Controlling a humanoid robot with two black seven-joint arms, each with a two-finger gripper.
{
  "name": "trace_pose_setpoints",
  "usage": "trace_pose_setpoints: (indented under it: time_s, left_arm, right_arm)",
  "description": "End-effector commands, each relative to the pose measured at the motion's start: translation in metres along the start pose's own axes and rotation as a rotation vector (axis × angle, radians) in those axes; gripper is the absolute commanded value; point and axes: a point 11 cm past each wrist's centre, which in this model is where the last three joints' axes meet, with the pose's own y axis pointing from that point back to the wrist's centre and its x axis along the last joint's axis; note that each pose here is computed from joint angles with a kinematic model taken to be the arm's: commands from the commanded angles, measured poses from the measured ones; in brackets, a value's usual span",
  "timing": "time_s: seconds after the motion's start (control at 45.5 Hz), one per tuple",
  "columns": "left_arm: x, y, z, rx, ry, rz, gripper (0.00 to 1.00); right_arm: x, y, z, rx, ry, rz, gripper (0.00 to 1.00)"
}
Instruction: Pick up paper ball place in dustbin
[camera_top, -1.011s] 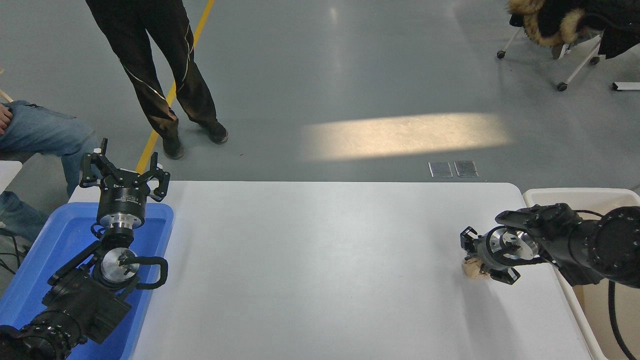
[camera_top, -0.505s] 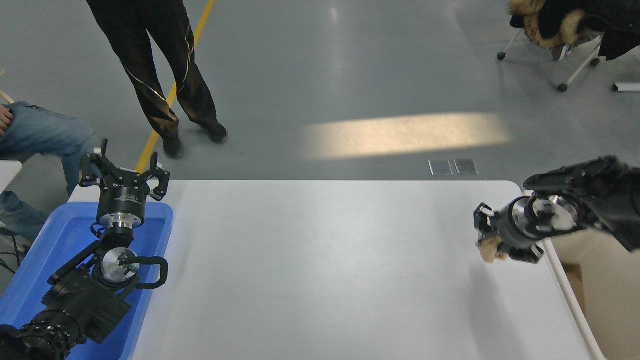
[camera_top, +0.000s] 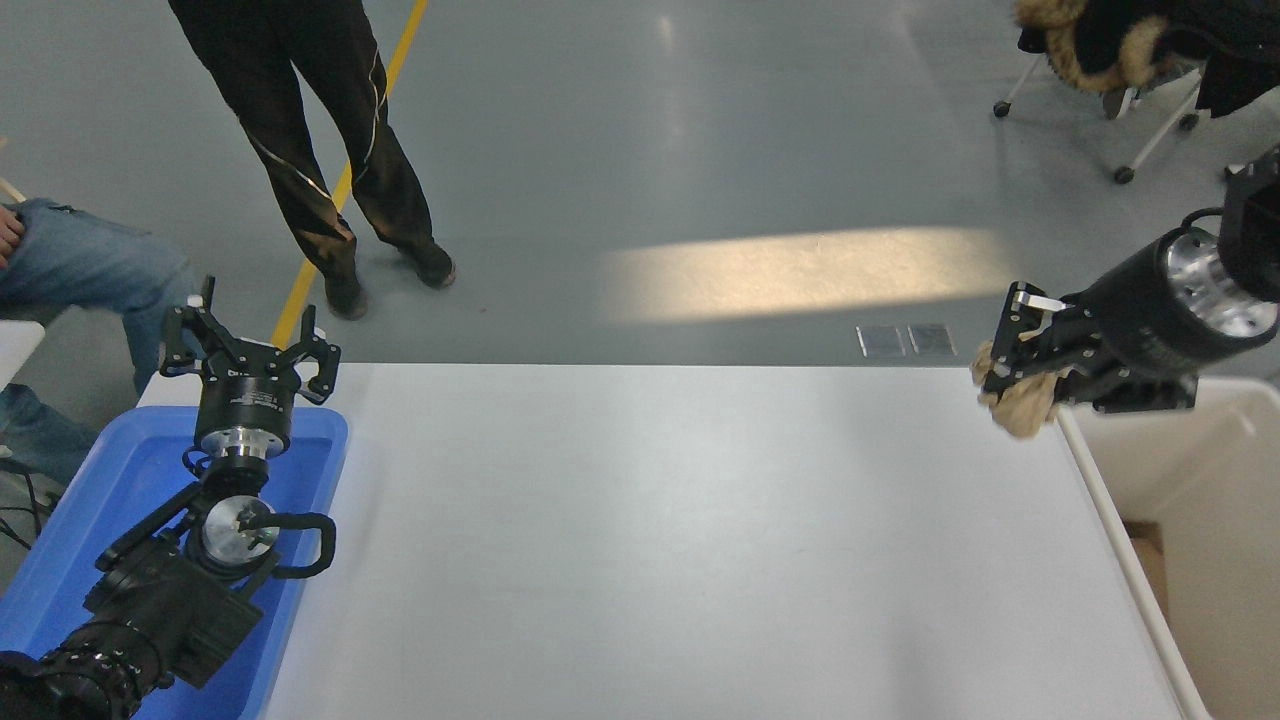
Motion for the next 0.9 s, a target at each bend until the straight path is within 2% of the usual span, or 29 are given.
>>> trace_pose_setpoints:
  time_s: [0.0,0.22,0.396,0.615,0.879]
  left_arm:
    - [0.001,0.001,0.000,0.001,0.000,0.001,0.99]
    - [0.001,0.000,0.000,0.000,-0.001,0.001,0.99]
    - [0.001,0.000,0.000,0.000,-0.001,0.001,0.99]
    - [0.001,0.001,0.000,0.001,0.000,0.001,0.99]
    - [0.001,0.001,0.000,0.000,0.001,0.002,0.99]
  right_arm:
    - [-0.012,0.036,-0.007,0.034,0.056,-0.025,0.00]
    - [0.002,0.020,0.021,-0.039,-0.007,0.009,0.00]
    - [0.042,-0.022,0.094,-0.168,-0.192,0.132,0.00]
    - [0.071,-0.072,0.190,-0.322,-0.394,0.302,0.00]
    - [0.072,-0.149,0.305,-0.437,-0.678,0.460,0.00]
